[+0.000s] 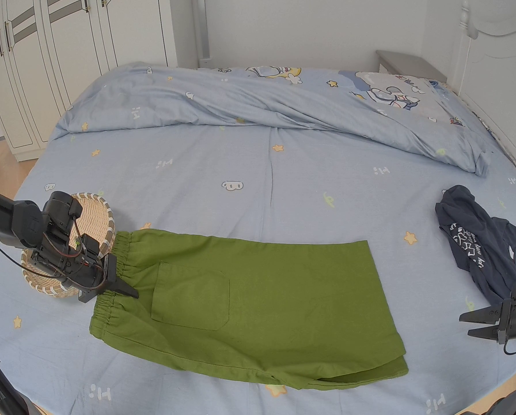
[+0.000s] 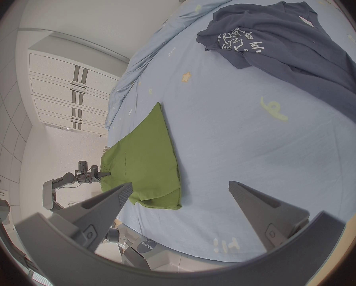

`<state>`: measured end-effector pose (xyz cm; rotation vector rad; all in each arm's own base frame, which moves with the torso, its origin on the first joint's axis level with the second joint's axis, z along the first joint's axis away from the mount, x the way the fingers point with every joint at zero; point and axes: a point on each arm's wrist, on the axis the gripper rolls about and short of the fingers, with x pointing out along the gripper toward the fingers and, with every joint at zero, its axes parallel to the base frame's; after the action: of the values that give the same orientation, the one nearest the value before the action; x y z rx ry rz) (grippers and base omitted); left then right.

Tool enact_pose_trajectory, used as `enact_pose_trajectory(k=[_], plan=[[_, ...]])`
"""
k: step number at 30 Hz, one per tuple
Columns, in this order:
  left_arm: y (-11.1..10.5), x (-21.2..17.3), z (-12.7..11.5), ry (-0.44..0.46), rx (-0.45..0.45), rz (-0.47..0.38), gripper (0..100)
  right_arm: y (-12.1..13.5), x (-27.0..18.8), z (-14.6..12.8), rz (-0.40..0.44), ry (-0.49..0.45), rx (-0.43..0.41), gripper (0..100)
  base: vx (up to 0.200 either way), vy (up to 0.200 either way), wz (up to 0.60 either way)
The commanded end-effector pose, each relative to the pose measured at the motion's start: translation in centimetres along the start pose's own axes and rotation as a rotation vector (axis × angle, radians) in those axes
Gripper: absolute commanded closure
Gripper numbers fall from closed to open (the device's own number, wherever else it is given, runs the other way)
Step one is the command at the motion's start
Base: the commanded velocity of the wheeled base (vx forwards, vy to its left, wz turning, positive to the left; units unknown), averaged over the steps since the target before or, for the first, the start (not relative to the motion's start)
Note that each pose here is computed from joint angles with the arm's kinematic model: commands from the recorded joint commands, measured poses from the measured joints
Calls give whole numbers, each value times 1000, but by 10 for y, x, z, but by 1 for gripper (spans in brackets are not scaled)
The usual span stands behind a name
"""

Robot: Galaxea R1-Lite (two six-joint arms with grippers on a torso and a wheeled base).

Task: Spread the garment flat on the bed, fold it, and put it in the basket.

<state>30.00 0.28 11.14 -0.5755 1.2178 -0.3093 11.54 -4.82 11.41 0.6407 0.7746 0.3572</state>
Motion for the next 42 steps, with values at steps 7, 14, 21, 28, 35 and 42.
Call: enact_pose_trajectory(k=[7, 14, 21, 28, 35, 42], plan=[[-21, -30, 6, -87, 36, -15, 100, 0, 1, -1, 1, 5, 2, 0, 0, 0, 0], [-64, -64, 22, -70, 38, -28, 100, 0, 1, -1, 1, 5, 2, 0, 0, 0, 0], [-101, -82, 26, 1, 59, -27, 100, 0, 1, -1, 1, 5, 4, 0, 0, 0, 0], [-141, -61, 20, 60, 25, 68, 100, -1, 0, -1, -2, 1, 5, 0, 0, 0, 0], [-156, -50, 9, 103, -13, 61, 100, -1, 0, -1, -3, -1, 5, 0, 0, 0, 0], [-188, -39, -4, 131, -22, 29, 100, -1, 0, -1, -3, 0, 6, 0, 0, 0, 0]])
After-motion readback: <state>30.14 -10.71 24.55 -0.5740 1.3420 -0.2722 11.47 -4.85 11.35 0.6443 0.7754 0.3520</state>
